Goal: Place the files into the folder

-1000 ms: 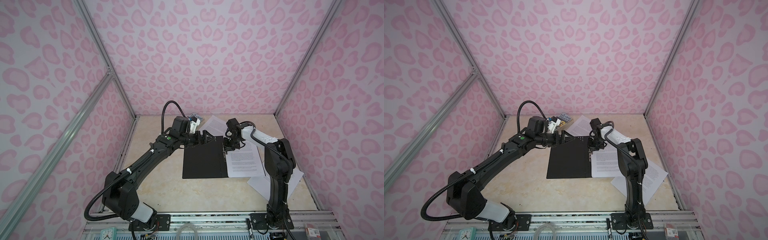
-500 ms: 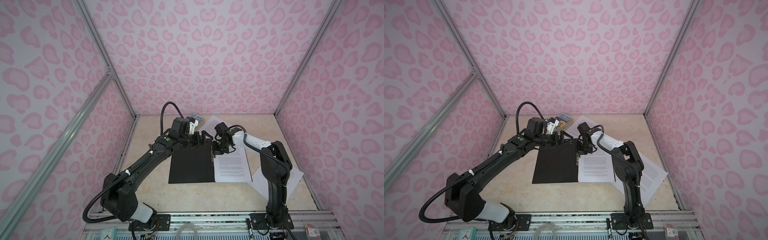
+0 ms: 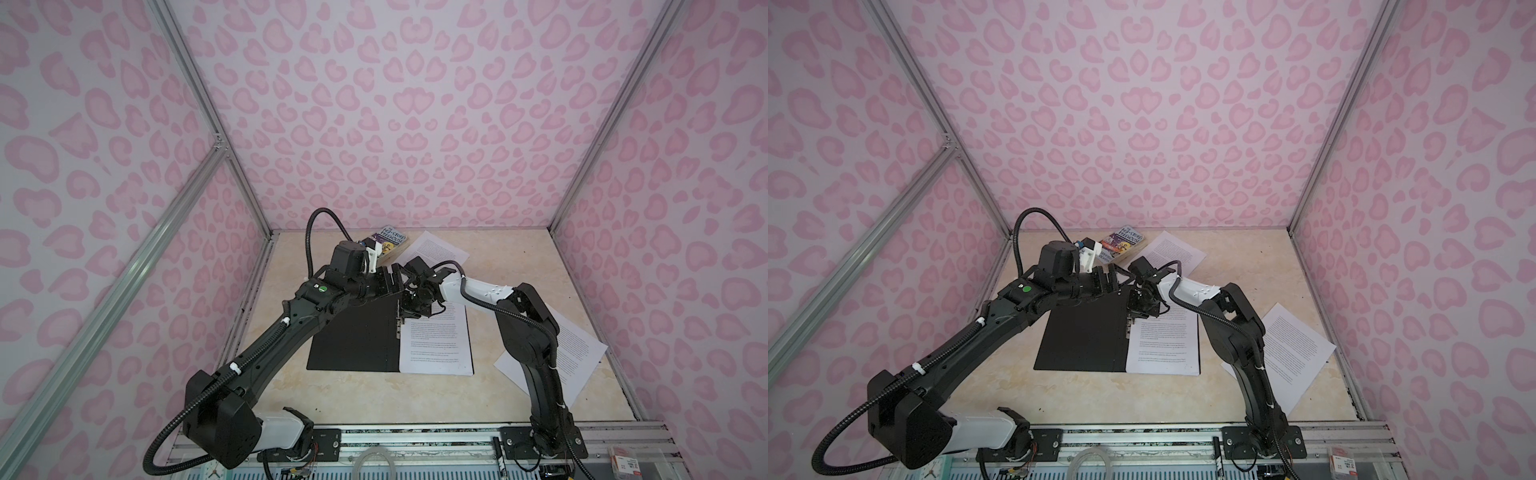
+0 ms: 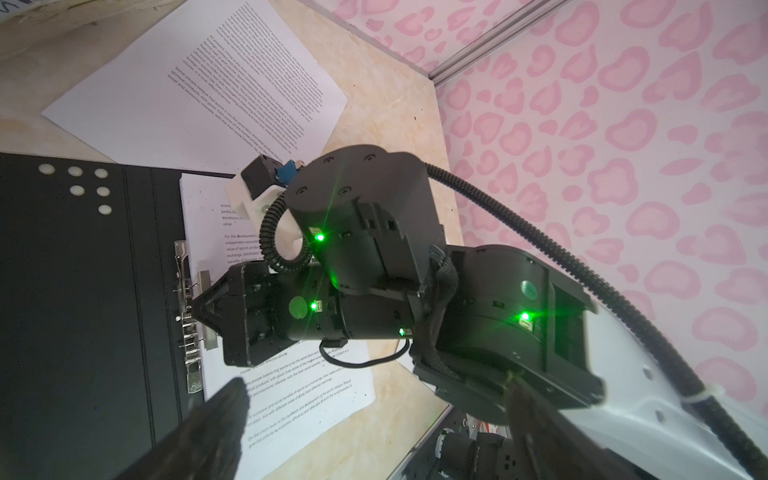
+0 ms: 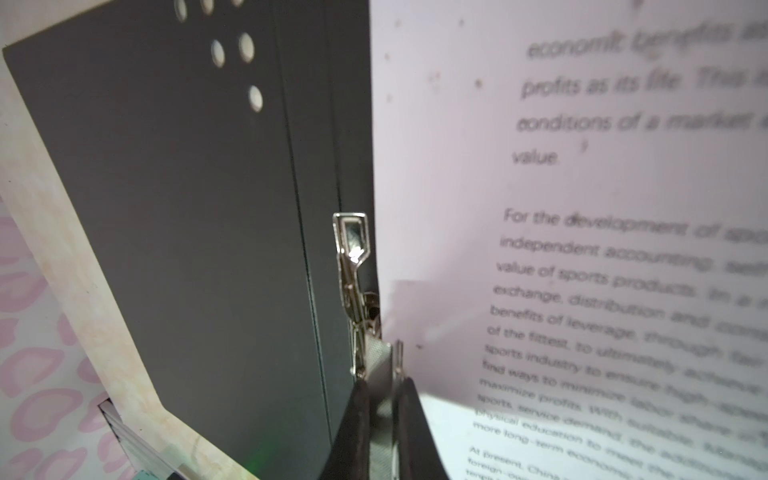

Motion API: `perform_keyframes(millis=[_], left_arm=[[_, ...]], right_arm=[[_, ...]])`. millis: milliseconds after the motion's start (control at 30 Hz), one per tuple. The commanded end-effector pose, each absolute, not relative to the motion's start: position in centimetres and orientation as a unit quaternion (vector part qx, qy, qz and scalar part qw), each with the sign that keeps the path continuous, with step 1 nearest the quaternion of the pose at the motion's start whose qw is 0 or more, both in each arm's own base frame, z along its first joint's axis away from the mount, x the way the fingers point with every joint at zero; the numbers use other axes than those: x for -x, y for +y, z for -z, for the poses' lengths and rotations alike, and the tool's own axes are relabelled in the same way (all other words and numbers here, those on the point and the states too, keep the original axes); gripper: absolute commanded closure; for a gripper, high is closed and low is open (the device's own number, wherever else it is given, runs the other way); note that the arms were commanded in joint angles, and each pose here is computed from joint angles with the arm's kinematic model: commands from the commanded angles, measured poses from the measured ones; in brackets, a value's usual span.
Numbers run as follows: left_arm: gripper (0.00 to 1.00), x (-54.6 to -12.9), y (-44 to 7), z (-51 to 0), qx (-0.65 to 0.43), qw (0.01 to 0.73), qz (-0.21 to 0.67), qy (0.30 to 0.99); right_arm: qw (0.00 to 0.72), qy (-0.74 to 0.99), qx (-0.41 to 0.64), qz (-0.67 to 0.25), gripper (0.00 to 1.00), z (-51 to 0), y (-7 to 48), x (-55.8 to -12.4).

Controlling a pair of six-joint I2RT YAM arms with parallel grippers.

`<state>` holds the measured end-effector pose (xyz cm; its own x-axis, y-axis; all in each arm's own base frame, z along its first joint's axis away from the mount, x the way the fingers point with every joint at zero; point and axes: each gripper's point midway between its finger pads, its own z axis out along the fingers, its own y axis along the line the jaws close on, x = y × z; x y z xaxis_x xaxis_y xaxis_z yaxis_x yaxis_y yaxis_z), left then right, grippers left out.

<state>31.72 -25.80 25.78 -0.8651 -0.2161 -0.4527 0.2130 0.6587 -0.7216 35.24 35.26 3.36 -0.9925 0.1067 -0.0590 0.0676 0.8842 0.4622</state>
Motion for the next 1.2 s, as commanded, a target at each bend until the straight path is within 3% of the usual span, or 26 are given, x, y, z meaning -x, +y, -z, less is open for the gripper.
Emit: perform_keyframes(millis=[0, 200, 367, 600, 767, 933, 1167], left_arm=[[0.02, -31.6, -25.3, -25.9, 0.006, 0.265, 0.408, 0.874], [0.02, -31.6, -25.1, -26.1, 0.003, 0.264, 0.409, 0.873], [0.02, -31.9, -24.5, -26.5, 0.008, 0.267, 0.414, 0.87], [0.02, -32.9, -22.0, -27.8, 0.048, 0.283, 0.416, 0.863], [0.02, -33.2, -21.0, -28.1, 0.07, 0.26, 0.459, 0.847], [0.02, -33.4, -21.7, -28.4, 0.052, 0.264, 0.489, 0.83], [0.03, -31.6, -27.5, -25.8, -0.044, 0.2, 0.481, 0.853]], right_arm=[[0.039, 0.968, -0.063, -0.238, 0.89, -2.4, 36.2, -35.2], [0.041, 0.969, -0.059, -0.236, 0.81, -2.4, 36.9, -34.9], [0.059, 0.969, -0.049, -0.235, 0.68, -3.9, 37.0, -35.5], [0.122, 0.968, -0.031, -0.216, 0.51, -9.6, 34.2, -37.8], [0.186, 0.967, -0.051, -0.168, 0.28, -13.4, 25.7, -38.2], [0.194, 0.962, -0.144, -0.13, 0.04, -12.1, 13.0, -35.2], [0.18, 0.927, -0.315, -0.094, 0.02, -8.4, -1.8, -29.7]])
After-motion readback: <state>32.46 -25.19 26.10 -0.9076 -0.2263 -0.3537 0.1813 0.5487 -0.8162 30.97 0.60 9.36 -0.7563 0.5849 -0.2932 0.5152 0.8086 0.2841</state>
